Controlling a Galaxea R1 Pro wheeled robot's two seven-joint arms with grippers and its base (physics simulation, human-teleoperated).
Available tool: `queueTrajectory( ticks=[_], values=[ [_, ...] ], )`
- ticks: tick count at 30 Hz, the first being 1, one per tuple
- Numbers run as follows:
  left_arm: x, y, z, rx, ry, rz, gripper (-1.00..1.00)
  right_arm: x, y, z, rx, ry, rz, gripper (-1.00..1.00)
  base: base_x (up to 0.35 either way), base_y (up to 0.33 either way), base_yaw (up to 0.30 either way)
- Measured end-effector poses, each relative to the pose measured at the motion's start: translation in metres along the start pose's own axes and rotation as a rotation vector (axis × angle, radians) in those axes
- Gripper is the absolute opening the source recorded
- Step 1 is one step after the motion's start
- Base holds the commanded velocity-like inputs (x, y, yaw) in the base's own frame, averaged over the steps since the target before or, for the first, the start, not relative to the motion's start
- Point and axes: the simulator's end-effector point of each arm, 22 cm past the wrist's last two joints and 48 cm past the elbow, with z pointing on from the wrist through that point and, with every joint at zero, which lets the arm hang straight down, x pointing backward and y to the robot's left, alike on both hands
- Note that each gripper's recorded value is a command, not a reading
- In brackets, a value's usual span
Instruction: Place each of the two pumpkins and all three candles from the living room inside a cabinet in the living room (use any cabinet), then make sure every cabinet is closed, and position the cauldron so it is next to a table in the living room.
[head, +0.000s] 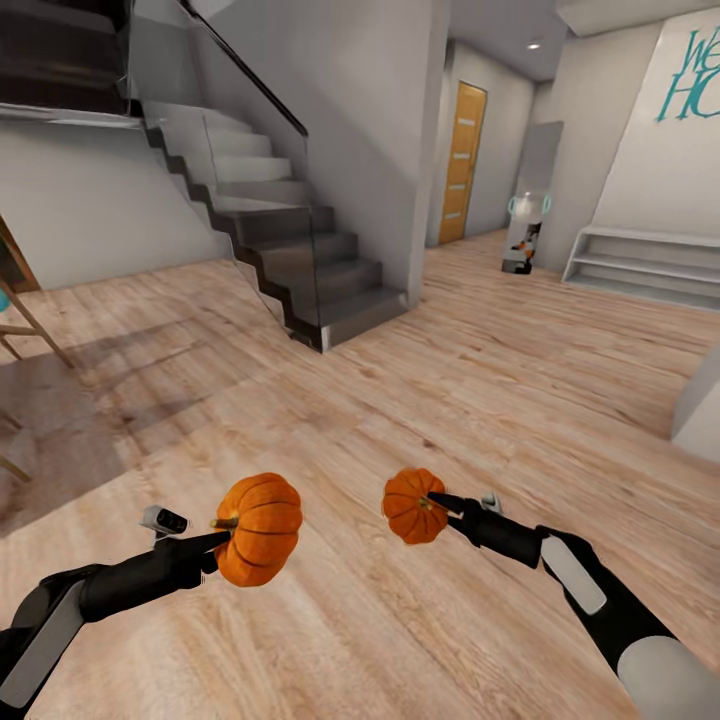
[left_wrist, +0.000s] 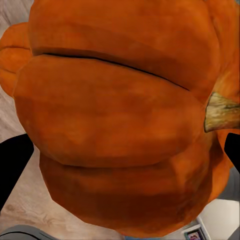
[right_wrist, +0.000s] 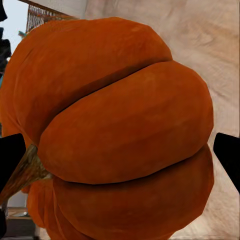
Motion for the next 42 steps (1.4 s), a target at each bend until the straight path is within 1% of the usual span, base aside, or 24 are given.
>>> queueTrajectory(
  ticks=[3,8,9,12,13,15,18,23,29,35,42],
  values=[
    [-0.001,-0.004,0.000,0.002,0.000,0.009,-1.00,0.005,0.005,0.001,-0.002,0.015,-0.012,-1.00,0.000,0.000,0.208],
    [-0.002,-0.010,-0.001,0.005,-0.003,0.022,-1.00,0.003,0.014,0.000,-0.014,0.013,-0.020,-1.00,0.000,0.000,0.203],
    [-0.004,-0.009,-0.003,0.000,-0.011,0.022,-1.00,0.002,0.016,-0.001,-0.016,0.012,-0.022,-1.00,0.000,0.000,0.200],
    [-0.018,-0.012,-0.016,-0.008,-0.061,0.034,-1.00,0.001,0.020,-0.002,-0.016,0.009,-0.028,-1.00,0.000,0.000,0.198],
    [-0.024,-0.009,-0.024,-0.024,-0.083,0.034,-1.00,0.000,0.021,-0.002,-0.015,0.008,-0.030,-1.00,0.000,0.000,0.196],
    [-0.028,-0.007,-0.034,-0.040,-0.097,0.029,-1.00,-0.001,0.024,-0.003,-0.017,0.006,-0.034,-1.00,0.000,0.000,0.195],
    [-0.031,-0.008,-0.042,-0.049,-0.106,0.032,-1.00,-0.003,0.028,-0.005,-0.019,0.002,-0.040,-1.00,0.000,0.000,0.194],
    [-0.033,-0.015,-0.044,-0.046,-0.110,0.043,-1.00,-0.005,0.035,-0.007,-0.023,-0.002,-0.051,-1.00,-0.006,0.000,0.193],
    [-0.035,-0.023,-0.045,-0.042,-0.112,0.058,-1.00,-0.008,0.044,-0.009,-0.030,-0.008,-0.065,-1.00,-0.216,0.035,0.193],
    [-0.044,-0.032,-0.044,-0.045,-0.115,0.054,-1.00,-0.014,0.053,-0.010,-0.028,-0.005,-0.058,-1.00,-0.039,0.006,0.192],
    [-0.052,-0.038,-0.044,-0.053,-0.122,0.034,-1.00,-0.020,0.062,-0.010,-0.023,0.000,-0.051,-1.00,-0.001,0.000,0.193]
  ],
)
